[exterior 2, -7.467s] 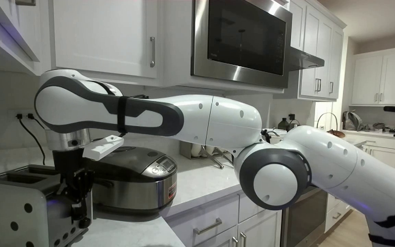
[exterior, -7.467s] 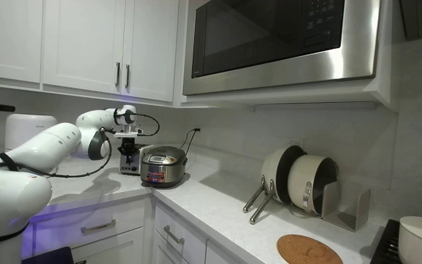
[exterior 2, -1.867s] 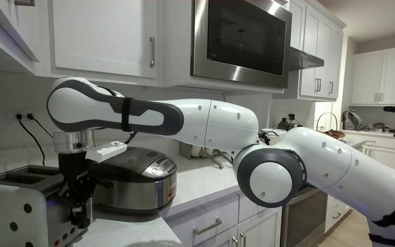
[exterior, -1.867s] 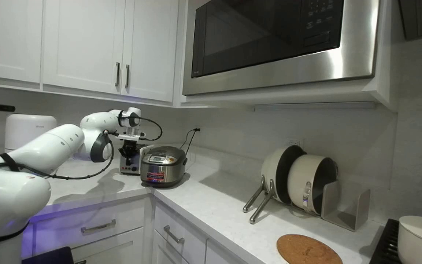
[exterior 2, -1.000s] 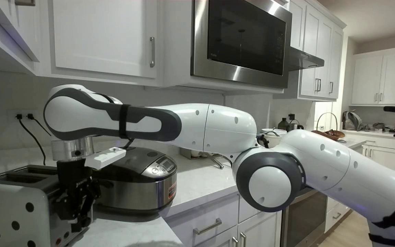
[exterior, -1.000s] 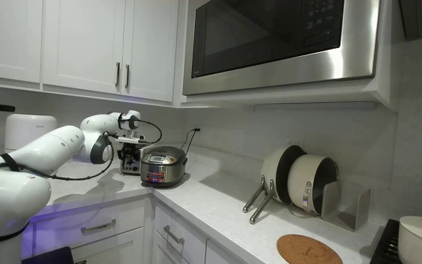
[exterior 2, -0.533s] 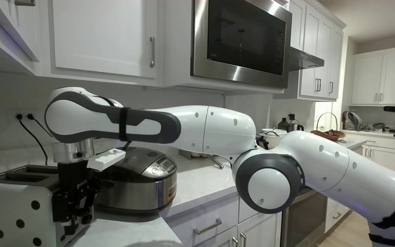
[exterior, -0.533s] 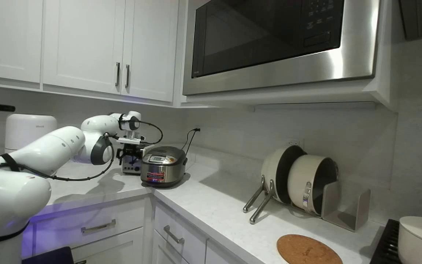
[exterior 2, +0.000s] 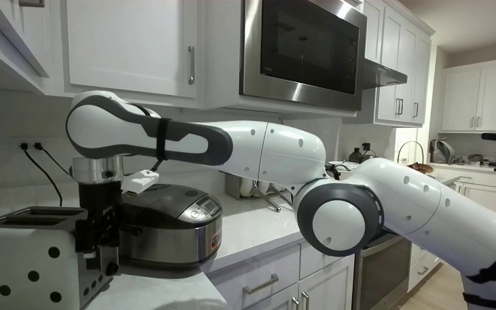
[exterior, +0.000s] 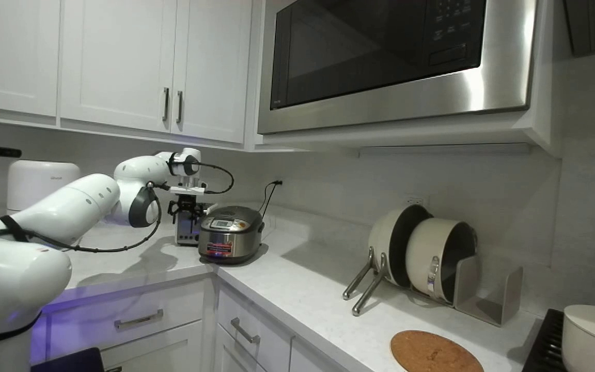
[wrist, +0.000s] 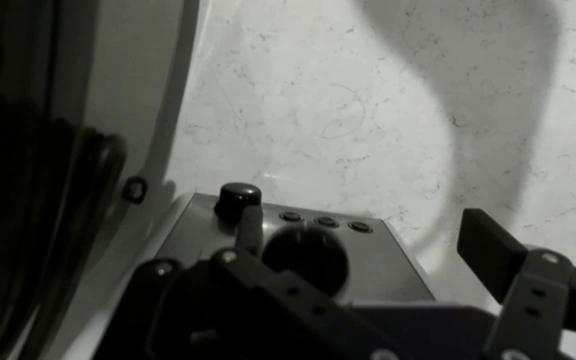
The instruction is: Close the microwave door, close the rice cooker, push the lever on the toaster downwards
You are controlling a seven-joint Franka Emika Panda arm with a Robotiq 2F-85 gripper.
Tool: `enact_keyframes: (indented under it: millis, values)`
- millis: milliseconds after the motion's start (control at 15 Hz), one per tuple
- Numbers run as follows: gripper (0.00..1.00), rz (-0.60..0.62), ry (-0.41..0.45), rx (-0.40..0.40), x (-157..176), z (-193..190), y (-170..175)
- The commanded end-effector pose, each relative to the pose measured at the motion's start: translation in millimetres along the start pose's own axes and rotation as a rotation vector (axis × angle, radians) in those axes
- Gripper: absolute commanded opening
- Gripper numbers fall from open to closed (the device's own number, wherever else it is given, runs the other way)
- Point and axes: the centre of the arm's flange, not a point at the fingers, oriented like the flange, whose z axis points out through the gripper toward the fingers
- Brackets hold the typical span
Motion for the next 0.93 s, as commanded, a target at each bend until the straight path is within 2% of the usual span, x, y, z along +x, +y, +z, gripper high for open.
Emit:
enact_keyframes:
  millis: [0, 267, 533, 733, 800, 867]
  values:
    - [1.00, -0.099, 0.060, -0.036, -57.8, -48.4, -31.5]
    - [1.00, -0.184, 0.083, -0.051, -63.0, -107.9, -48.5]
    - [1.00, -0.228, 0.051, -0.064, -75.7, -149.4, -63.0]
    - [1.00, -0.244, 0.017, -0.040, -85.9, -177.4, -62.5]
    - [0.75, -0.247, 0.005, -0.039, -90.6, -183.5, -62.0]
    - [0.74, -0.250, 0.016, -0.032, -95.3, -187.5, -60.9]
